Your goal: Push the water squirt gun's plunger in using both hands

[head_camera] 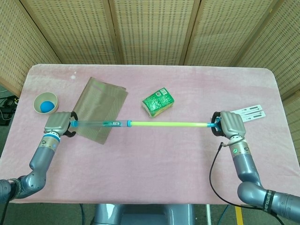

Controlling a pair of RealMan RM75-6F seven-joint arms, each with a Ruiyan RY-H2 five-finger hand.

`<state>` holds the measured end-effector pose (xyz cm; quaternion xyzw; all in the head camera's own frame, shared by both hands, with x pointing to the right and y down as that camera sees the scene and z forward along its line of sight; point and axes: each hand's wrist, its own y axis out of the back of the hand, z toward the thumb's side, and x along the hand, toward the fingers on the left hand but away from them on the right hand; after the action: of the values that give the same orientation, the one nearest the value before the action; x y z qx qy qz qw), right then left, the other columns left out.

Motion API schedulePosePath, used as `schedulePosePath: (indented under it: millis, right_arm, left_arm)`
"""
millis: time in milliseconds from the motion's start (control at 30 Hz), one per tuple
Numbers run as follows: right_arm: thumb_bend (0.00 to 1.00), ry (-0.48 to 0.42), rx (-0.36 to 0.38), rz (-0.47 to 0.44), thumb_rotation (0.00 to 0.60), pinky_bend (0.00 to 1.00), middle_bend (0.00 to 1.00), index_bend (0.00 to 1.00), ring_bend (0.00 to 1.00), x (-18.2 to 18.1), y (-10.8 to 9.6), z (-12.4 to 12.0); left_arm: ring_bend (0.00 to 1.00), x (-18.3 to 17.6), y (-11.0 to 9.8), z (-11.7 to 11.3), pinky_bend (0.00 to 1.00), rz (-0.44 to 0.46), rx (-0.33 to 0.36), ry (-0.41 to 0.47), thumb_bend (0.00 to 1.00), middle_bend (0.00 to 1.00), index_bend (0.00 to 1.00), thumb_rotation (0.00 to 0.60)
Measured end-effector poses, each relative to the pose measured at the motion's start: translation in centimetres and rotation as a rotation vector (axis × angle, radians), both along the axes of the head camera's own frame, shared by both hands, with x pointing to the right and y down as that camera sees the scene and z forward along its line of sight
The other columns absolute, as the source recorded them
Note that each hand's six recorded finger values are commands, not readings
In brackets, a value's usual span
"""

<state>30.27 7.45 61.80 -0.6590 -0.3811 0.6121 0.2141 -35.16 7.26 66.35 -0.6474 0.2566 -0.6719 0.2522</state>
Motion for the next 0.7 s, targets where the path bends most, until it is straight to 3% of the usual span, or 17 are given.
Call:
schedulePosePath:
  millis: [200,367,700]
  right_arm:
    - [0.63,-0.01,-0.013,0.013,0.6,0.67,1.0,0.83,0.98,0.2,0.1,0.0]
    - [0.63,-0.014,-0.016,0.016,0.6,0.67,1.0,0.83,0.98,0.2,0.2,0.0]
    - [0.63,-0.036,-0.022,0.028,0.6,0.67,1.0,0.83,0.98,0.2,0.2,-0.4]
  left_arm:
    - [0.82,-0.7,-0.1,0.1,0.72,-0.004,0.007,-0.016,0.29,0.9,0.37,0.6]
    - [0.82,-1.0,0.0,0.6,0.72,-0.005,0.004,-0.027,0.37,0.9,0.41,0.6]
    - [0.82,-0.6,-0.2,1.0,0.72,0.007,0.016,-0.018,0.43,0.9,0.44,0.6]
